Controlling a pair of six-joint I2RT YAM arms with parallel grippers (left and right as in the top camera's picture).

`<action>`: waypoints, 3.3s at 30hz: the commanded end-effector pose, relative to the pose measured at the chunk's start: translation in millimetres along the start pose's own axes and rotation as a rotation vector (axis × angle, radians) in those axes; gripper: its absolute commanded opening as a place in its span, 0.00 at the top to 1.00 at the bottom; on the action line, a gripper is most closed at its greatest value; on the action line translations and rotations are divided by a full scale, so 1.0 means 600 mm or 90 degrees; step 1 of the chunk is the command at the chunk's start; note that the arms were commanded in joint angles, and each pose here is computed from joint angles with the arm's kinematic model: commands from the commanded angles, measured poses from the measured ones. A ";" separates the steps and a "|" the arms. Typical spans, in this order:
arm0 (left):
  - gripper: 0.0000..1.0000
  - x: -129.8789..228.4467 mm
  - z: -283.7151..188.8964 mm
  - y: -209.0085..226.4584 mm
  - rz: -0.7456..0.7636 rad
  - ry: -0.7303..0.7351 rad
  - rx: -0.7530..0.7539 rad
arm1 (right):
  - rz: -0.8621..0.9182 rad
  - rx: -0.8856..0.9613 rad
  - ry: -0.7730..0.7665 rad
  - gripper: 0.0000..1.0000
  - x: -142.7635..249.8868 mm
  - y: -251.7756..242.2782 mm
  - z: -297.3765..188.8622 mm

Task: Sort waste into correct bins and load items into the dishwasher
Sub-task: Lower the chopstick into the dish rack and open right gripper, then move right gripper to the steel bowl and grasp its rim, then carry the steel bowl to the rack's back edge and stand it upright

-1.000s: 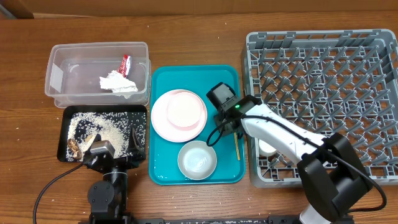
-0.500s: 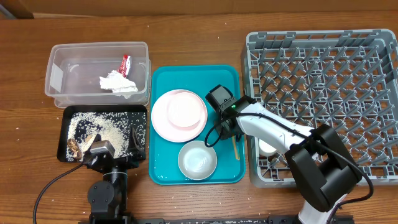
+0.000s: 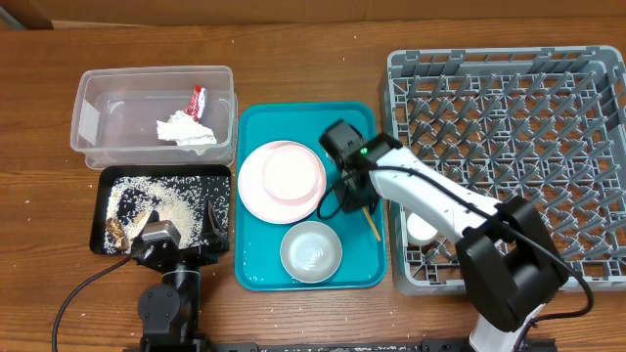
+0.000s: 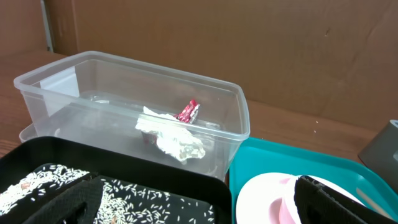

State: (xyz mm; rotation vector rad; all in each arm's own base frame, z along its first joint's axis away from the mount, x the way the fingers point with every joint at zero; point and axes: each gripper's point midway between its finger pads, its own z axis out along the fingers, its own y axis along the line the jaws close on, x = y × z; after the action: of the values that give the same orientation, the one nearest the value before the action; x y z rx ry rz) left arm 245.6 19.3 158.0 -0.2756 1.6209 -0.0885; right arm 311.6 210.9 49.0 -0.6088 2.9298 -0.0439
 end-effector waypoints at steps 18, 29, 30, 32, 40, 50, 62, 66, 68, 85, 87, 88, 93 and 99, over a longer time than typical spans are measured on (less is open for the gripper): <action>0.00 -0.002 0.000 0.002 -0.007 -0.005 -0.001 | 0.162 0.062 -0.088 0.89 -0.056 -0.212 -0.095; 0.00 -0.002 0.000 0.002 -0.007 -0.005 -0.001 | 0.130 -0.129 -0.145 0.50 -0.078 -0.065 -0.171; 0.00 -0.002 0.000 0.002 -0.007 -0.005 -0.001 | 0.132 -0.166 -0.146 0.45 -0.080 -0.041 -0.176; 0.00 -0.002 0.000 0.002 -0.007 -0.005 -0.001 | 0.140 -0.222 -0.144 0.37 -0.084 0.001 -0.180; 0.00 -0.002 0.000 0.002 -0.007 -0.005 -0.001 | 0.234 -0.222 -0.119 0.36 -0.092 0.069 -0.117; 0.00 -0.002 0.000 0.002 -0.007 -0.005 -0.001 | 0.016 -0.179 0.062 0.42 0.039 0.066 -0.082; 0.00 -0.002 0.000 0.002 -0.007 -0.005 -0.001 | -0.165 -0.228 0.095 0.45 0.122 0.112 -0.004; 0.00 -0.002 0.000 0.002 -0.007 -0.005 -0.001 | -0.191 -0.222 0.096 0.46 0.128 0.121 -0.004; 0.00 -0.002 0.000 0.002 -0.007 -0.005 -0.001 | -0.187 -0.219 0.098 0.48 0.128 0.119 -0.005; 0.00 -0.002 0.000 0.002 -0.007 -0.005 -0.001 | -0.169 -0.198 0.087 0.65 0.116 0.112 0.006; 0.00 -0.002 0.000 0.002 -0.007 -0.005 -0.001 | -0.172 -0.198 0.090 0.71 0.118 0.112 0.009; 0.00 -0.002 0.000 0.002 -0.007 -0.005 -0.001 | -0.172 -0.198 0.090 0.74 0.118 0.112 0.009; 0.00 -0.002 0.000 0.002 -0.007 -0.005 -0.001 | -0.171 -0.202 0.092 0.96 0.116 0.114 0.003; 0.00 -0.002 0.000 0.002 -0.007 -0.005 -0.001 | -0.121 -0.175 0.075 0.96 0.087 0.107 -0.019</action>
State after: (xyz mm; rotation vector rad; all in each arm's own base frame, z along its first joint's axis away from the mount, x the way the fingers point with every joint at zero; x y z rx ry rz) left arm 245.6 19.3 157.9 -0.2757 1.6213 -0.0884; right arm 216.9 242.6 37.0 -1.0656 3.0232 0.3499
